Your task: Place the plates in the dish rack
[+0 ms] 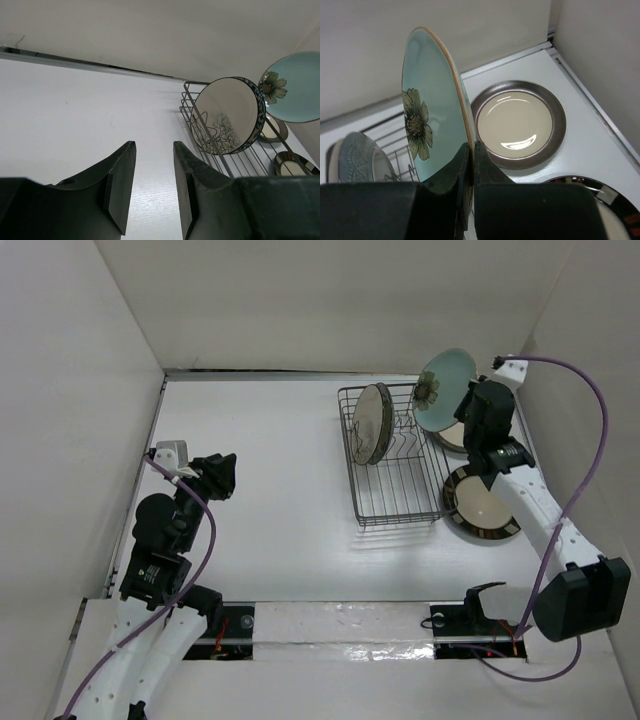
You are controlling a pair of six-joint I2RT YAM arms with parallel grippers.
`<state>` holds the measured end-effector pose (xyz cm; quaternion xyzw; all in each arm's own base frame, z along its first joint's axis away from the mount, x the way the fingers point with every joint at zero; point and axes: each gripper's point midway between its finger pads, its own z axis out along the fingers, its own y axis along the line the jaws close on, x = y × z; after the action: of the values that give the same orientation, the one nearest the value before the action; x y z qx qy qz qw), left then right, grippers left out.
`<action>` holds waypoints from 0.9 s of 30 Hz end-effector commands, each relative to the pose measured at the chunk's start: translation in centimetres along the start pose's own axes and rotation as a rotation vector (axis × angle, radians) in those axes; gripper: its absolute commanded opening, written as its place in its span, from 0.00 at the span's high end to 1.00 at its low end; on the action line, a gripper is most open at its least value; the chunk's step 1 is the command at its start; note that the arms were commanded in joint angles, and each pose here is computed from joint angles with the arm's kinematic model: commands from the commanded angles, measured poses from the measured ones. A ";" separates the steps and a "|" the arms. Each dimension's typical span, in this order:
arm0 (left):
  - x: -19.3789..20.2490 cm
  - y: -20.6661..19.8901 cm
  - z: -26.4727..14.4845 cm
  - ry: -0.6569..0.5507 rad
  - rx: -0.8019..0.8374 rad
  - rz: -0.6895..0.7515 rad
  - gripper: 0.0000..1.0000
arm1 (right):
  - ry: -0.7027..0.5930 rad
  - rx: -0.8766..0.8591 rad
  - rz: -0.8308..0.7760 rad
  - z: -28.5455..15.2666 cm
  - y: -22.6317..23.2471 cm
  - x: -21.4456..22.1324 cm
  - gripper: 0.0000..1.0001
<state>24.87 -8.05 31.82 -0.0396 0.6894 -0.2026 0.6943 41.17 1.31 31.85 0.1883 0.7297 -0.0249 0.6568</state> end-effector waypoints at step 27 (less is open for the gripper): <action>-0.6 -0.7 -0.1 -0.030 0.035 -0.009 0.67 | 0.066 0.012 -0.353 0.3 10.1 0.0 1.00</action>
<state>24.80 -8.16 31.85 -0.0371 0.6890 -0.2051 0.6942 43.72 9.36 28.31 0.0238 0.8166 -0.1680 0.5517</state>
